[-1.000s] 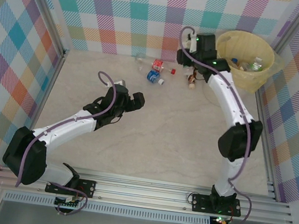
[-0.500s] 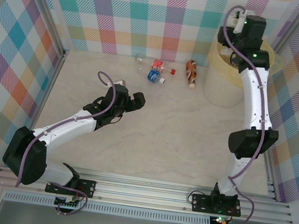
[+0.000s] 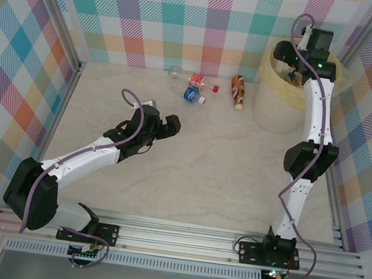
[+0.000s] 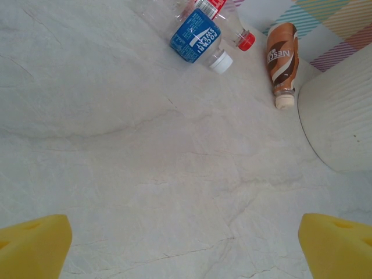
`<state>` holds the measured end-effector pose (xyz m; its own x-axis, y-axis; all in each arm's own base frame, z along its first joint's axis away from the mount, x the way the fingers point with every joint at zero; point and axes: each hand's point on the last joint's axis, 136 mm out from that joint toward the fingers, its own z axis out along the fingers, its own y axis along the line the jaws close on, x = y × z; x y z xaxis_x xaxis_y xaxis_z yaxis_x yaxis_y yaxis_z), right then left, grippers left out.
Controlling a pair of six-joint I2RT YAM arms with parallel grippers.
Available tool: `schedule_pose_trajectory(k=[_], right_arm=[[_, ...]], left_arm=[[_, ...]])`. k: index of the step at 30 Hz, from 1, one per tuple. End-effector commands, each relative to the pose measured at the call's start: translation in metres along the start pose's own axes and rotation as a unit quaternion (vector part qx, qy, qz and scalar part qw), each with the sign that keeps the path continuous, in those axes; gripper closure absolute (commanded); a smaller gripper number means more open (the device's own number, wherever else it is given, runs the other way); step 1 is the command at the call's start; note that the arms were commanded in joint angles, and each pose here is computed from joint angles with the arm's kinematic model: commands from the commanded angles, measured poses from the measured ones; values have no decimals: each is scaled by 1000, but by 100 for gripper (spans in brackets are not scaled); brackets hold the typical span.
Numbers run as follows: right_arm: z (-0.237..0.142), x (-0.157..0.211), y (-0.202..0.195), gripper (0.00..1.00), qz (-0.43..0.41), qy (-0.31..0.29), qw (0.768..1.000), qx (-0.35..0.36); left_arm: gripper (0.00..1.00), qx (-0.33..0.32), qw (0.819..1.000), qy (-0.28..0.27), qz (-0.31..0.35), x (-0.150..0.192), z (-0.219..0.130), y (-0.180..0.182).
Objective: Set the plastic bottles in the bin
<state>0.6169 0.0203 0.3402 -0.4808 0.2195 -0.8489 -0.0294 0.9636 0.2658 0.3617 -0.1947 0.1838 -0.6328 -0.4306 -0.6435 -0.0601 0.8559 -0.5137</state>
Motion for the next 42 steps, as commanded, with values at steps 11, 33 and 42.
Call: schedule_pose_trajectory(k=[11,33,42], right_arm=[[-86,-42,56,2,18,-61,992,-108],[-222,126,154,0,6,-17,927,-374],[-231,144,143,0,12,-14,938,-347]], left_arm=[[0,2,1000,19,-24,4,12,-2],[0,-191,973,16,-128,-23,167,-15],[3,-212,970,-41,-115,-48,246,-16]])
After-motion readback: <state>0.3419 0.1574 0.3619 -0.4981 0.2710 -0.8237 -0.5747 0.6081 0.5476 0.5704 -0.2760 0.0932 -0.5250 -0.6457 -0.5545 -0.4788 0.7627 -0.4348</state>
